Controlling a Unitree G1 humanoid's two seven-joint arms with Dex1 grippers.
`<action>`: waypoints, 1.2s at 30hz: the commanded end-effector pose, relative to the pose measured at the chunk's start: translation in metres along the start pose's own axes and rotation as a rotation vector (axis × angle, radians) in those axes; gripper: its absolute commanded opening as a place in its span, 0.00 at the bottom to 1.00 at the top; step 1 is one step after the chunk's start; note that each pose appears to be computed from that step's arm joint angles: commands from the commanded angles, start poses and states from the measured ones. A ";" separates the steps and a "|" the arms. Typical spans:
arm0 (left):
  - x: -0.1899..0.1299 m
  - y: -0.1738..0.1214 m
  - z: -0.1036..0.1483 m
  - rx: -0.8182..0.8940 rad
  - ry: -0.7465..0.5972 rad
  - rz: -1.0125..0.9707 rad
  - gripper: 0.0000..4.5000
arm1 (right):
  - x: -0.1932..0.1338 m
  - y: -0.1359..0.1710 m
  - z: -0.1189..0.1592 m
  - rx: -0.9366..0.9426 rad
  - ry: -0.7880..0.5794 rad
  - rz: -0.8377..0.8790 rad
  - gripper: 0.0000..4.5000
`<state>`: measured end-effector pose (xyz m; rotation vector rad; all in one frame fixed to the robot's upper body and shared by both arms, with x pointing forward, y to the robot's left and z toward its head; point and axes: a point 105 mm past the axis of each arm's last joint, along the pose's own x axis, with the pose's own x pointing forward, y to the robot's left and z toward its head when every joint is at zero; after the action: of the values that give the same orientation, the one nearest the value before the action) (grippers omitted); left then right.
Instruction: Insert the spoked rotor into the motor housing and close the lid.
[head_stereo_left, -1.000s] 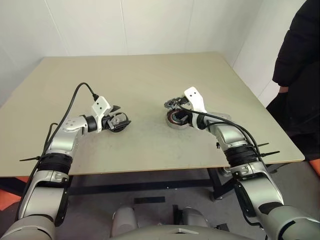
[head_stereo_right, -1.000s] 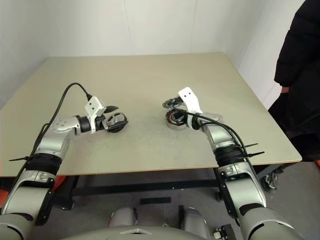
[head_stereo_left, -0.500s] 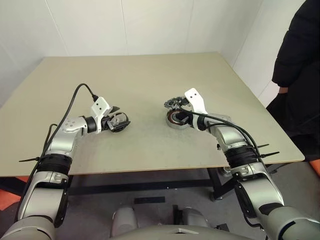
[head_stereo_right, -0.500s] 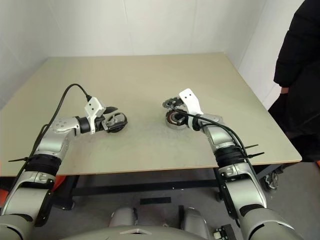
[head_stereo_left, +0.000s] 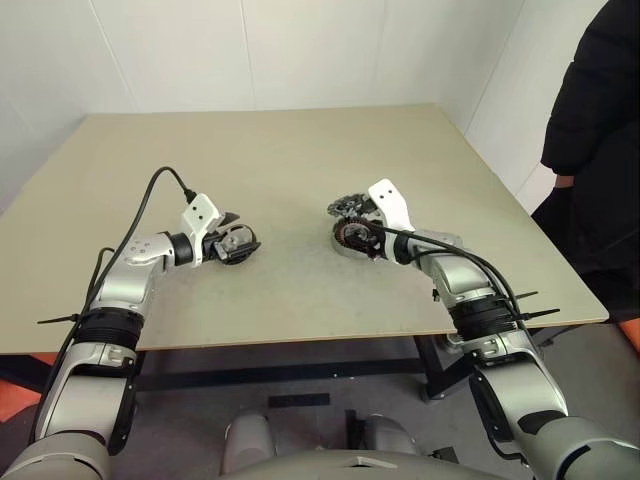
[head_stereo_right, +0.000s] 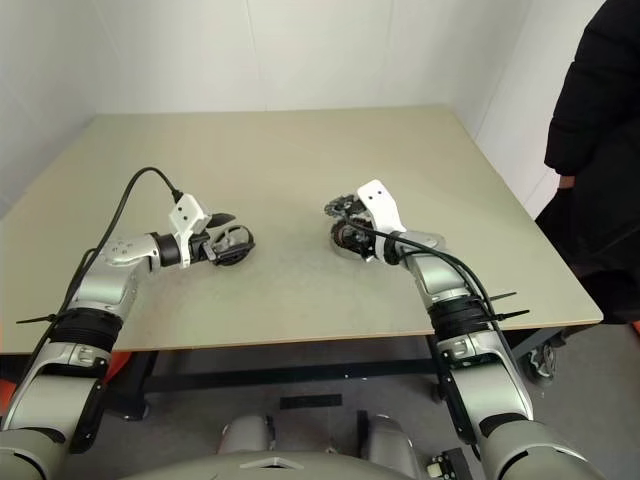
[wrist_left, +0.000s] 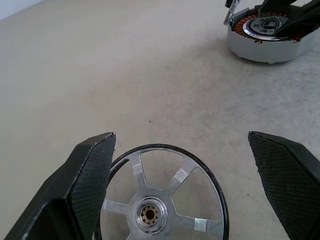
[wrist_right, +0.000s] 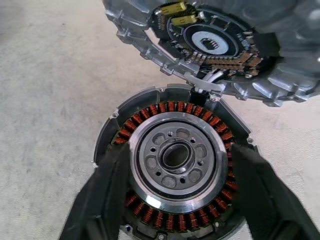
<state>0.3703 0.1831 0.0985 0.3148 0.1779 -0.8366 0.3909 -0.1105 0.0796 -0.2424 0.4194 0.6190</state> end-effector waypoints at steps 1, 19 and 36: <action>-0.005 0.009 0.016 0.046 -0.035 0.025 1.00 | -0.007 -0.004 0.027 -0.040 -0.080 -0.019 1.00; -0.005 0.008 0.013 0.047 -0.026 0.024 1.00 | -0.009 -0.005 0.032 -0.051 -0.097 -0.029 0.91; -0.003 0.007 0.011 0.041 -0.021 0.021 1.00 | -0.009 -0.004 0.030 -0.044 -0.096 -0.020 0.13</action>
<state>0.3705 0.1842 0.0969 0.3164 0.1838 -0.8318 0.3919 -0.1116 0.0898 -0.2562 0.3861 0.6085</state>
